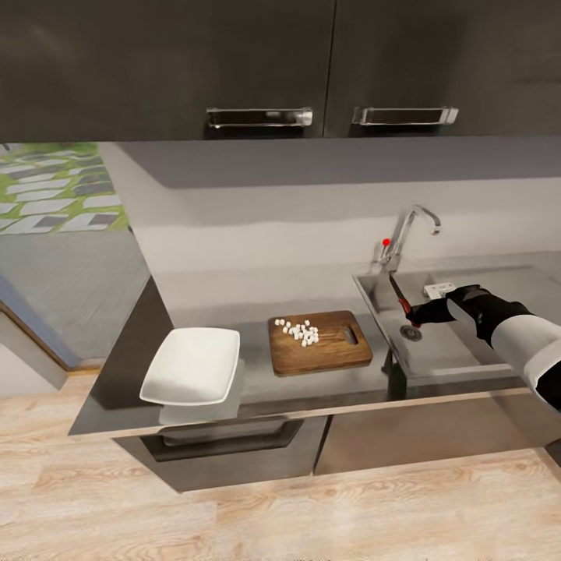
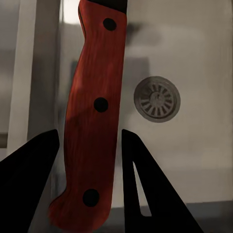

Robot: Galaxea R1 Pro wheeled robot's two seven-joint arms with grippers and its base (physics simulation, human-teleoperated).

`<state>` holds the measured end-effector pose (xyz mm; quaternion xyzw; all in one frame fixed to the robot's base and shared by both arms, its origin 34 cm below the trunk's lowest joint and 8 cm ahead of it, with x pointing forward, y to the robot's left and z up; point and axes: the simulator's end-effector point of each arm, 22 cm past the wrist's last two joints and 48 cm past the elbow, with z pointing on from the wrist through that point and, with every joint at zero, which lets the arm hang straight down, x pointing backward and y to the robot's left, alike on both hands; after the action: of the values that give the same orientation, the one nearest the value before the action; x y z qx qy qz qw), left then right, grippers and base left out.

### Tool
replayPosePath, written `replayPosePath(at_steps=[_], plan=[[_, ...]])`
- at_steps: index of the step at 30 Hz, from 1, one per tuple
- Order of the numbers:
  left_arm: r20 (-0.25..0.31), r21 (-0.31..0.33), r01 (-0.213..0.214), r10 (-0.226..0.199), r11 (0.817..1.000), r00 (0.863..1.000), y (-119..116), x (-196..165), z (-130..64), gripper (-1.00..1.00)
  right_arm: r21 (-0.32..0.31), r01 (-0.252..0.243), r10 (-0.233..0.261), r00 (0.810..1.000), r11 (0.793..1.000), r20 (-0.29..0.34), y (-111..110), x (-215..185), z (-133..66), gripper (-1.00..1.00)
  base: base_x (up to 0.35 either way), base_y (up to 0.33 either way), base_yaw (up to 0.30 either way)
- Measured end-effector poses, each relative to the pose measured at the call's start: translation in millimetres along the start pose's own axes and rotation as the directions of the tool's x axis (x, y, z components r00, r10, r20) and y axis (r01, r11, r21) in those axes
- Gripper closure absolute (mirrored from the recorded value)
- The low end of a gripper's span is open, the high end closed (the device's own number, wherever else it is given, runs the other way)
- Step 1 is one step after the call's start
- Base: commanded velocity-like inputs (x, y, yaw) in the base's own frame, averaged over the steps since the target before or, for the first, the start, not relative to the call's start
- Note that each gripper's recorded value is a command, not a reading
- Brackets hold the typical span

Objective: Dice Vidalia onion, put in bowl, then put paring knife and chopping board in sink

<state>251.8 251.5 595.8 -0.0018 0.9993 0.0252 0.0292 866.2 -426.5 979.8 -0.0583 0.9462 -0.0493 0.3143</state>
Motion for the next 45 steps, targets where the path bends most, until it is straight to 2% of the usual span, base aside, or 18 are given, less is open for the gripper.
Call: replayPosePath(at_steps=[6,15,21,35,39,41,43,44,45], plan=[[-0.01,0.0,0.0,0.0,1.0,1.0,0,4,1.1,-1.0,0.0,0.0,0.0,1.0,1.0,-0.011,0,5,5.8,1.0,0.0,-0.026,0.0],[-0.025,0.0,-0.001,0.001,1.0,1.0,0,10,2.7,-1.0,-0.003,0.0,0.0,1.0,1.0,-0.026,3,12,14.5,1.0,0.028,-0.259,0.019],[-0.032,0.0,-0.002,0.002,1.0,0.999,0,13,3.4,-1.0,-0.004,0.004,-0.004,0.999,1.0,-0.035,5,16,18.7,1.0,0.001,-0.3,0.22],[-0.042,-0.002,-0.002,0.002,1.0,0.999,1,17,4.5,-1.0,0.001,0.004,-0.004,0.999,1.0,-0.052,4,26,25.7,1.0,0.0,-0.013,0.244],[-0.047,-0.002,-0.003,0.002,1.0,0.999,1,19,5.0,-1.0,0.052,-0.031,0.036,0.994,0.998,-0.1,-24,51,28.0,1.0,0.0,0.0,-0.026],[-0.048,-0.002,-0.003,0.003,1.0,0.999,1,20,5.1,-1.0,0.096,-0.053,0.064,0.991,0.994,-0.121,-52,67,24.0,1.0,0.0,0.0,-0.128],[-0.049,-0.001,-0.003,0.003,1.0,0.999,0,20,5.1,-1.0,0.144,-0.077,0.095,0.987,0.987,-0.127,-90,80,14.1,1.0,0.0,0.0,-0.051],[-0.049,0.0,-0.003,0.003,1.0,0.999,0,20,5.1,-1.0,0.161,-0.087,0.108,0.986,0.983,-0.128,-104,84,9.8,1.0,0.0,0.0,-0.022],[-0.049,0.0,-0.003,0.003,1.0,0.999,0,20,5.1,-1.0,0.166,-0.095,0.117,0.985,0.982,-0.127,-108,86,8.2,1.0,0.0,0.0,-0.011]])
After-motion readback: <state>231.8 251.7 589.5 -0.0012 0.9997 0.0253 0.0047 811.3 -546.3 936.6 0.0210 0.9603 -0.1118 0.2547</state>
